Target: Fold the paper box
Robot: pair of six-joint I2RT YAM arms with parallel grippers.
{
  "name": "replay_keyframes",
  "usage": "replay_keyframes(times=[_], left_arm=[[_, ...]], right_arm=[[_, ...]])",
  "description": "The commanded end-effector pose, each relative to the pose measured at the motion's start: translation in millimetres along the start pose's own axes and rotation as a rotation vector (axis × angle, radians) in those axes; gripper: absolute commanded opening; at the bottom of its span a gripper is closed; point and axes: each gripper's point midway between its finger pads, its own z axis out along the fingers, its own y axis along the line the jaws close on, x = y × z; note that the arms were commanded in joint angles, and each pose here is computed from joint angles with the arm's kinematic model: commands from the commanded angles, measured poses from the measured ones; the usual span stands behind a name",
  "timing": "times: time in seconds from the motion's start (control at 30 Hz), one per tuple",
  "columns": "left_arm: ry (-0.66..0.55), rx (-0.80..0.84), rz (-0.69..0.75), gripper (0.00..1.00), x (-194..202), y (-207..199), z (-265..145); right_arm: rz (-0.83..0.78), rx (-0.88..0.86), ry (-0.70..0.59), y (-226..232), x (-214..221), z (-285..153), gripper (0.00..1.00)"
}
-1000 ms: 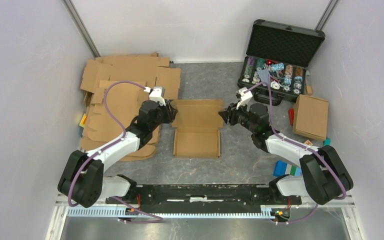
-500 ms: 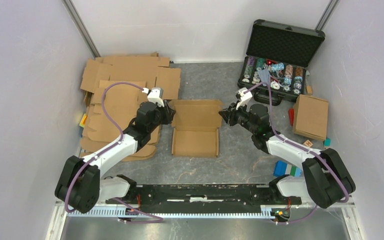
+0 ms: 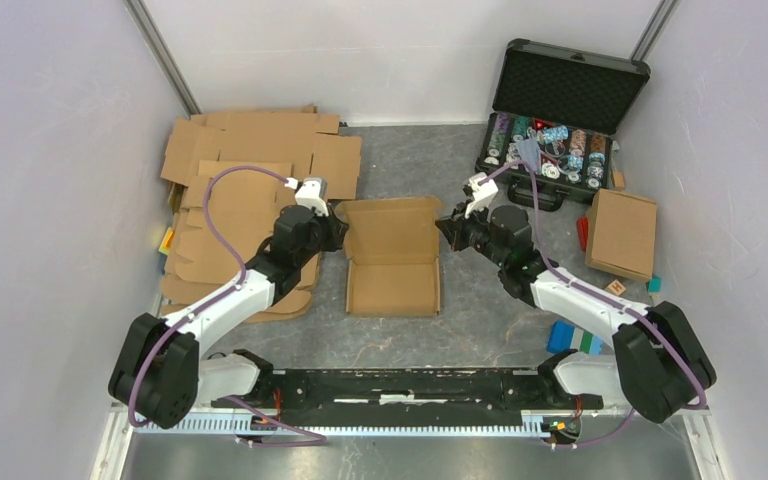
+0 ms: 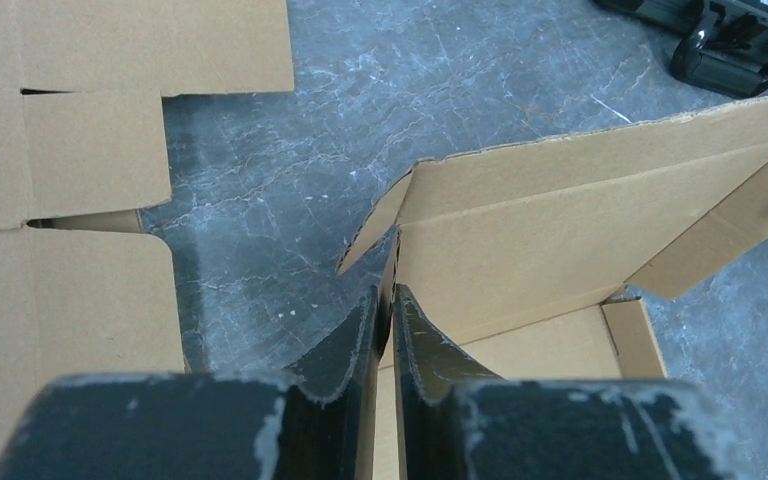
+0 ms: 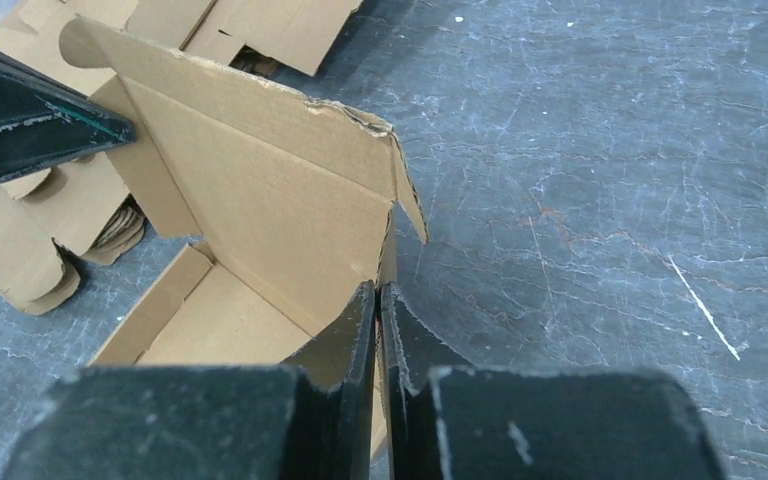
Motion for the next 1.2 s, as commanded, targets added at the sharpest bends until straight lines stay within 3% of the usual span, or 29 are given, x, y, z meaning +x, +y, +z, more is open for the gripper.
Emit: replay_keyframes(times=[0.0, 0.17, 0.37, 0.73, 1.17], left_arm=[[-0.037, 0.027, 0.011, 0.14, -7.7, -7.8, -5.7], [-0.043, 0.012, -0.004, 0.09, -6.6, -9.5, -6.7], [-0.051, -0.023, -0.019, 0.02, -14.9, -15.8, -6.5], [-0.135, -0.104, -0.012, 0.02, -22.6, -22.0, -14.8], [-0.175, -0.149, -0.084, 0.02, -27.6, -23.2, -6.8]], right_arm=[[-0.009, 0.039, -0.054, 5.5, -25.6, 2.9, 0.07], [-0.002, 0.078, -0.058, 10.6, -23.5, 2.8, 0.00], [0.012, 0.132, -0.081, 11.5, -29.5, 4.4, 0.00], [0.041, 0.168, -0.208, 22.3, -39.2, -0.5, 0.00], [0.027, 0.214, -0.241, 26.3, -38.6, -0.2, 0.00]])
